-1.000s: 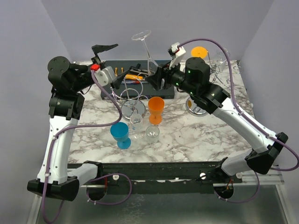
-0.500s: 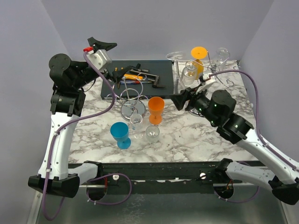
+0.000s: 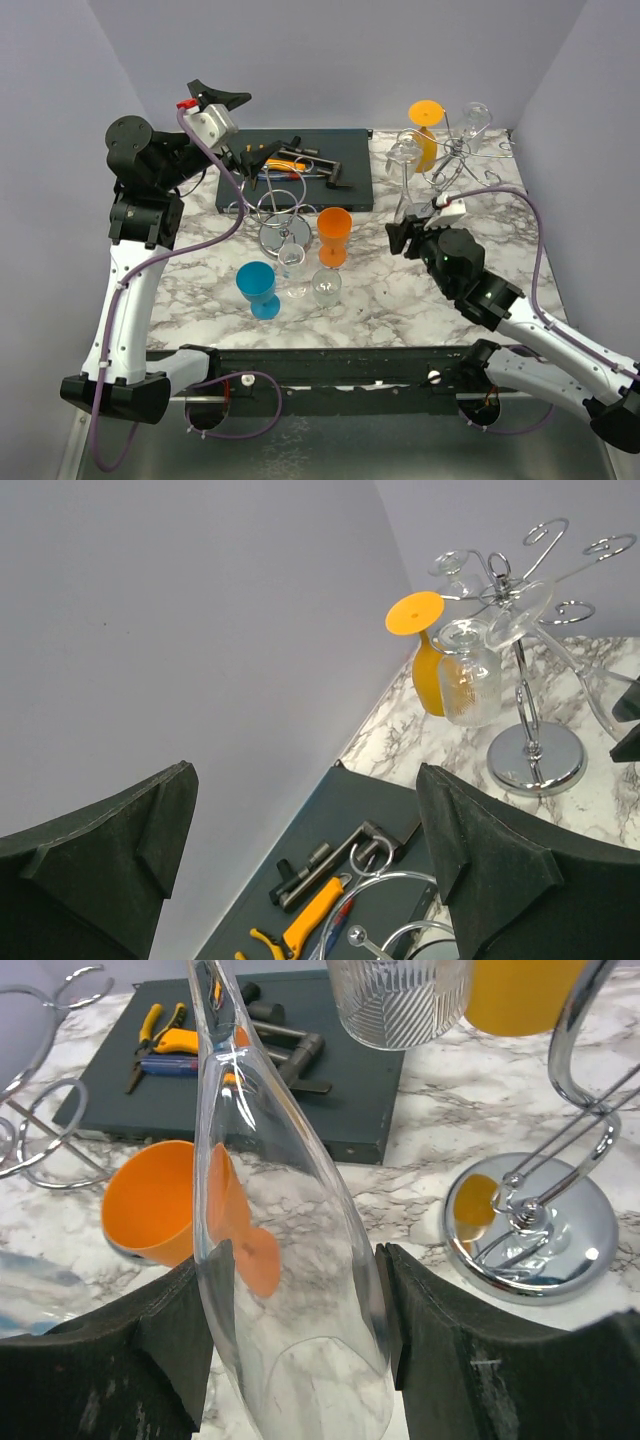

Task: Place the wine glass upside down on the wine glass rack
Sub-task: Turn the wine glass upside down at the wine rack.

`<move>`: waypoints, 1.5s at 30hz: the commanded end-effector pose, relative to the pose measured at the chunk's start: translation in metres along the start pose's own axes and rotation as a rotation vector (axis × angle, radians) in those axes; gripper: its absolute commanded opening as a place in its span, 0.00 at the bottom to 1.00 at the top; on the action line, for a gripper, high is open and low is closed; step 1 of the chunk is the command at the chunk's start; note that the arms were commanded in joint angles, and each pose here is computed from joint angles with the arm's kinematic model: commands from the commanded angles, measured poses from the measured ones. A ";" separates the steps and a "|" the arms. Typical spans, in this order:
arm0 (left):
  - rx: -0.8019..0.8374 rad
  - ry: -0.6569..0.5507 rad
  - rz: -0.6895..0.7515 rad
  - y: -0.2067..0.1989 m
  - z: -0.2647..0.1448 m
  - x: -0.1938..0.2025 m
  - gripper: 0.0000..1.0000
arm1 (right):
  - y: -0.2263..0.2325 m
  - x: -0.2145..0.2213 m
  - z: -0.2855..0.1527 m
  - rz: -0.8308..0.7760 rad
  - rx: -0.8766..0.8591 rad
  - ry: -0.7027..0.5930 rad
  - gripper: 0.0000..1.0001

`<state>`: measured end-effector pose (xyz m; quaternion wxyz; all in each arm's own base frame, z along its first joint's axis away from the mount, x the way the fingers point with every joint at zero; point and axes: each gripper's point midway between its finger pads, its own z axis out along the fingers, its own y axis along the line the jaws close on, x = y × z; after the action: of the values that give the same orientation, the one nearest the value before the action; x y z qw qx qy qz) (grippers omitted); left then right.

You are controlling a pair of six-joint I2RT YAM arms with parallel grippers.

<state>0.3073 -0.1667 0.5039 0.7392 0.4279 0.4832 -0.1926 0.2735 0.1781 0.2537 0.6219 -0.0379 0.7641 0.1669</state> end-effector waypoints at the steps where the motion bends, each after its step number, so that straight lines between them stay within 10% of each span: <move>1: -0.007 0.002 0.000 -0.003 -0.002 0.003 0.99 | -0.015 -0.040 -0.006 0.080 0.073 -0.203 0.01; 45: 0.053 0.004 -0.063 -0.034 -0.013 0.022 0.99 | -0.086 -0.020 0.022 0.103 0.270 -0.203 0.01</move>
<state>0.2976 -0.1694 0.4632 0.7182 0.4306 0.5017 -0.2172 0.3137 0.0942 0.2340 0.6659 0.1122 0.7338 0.0748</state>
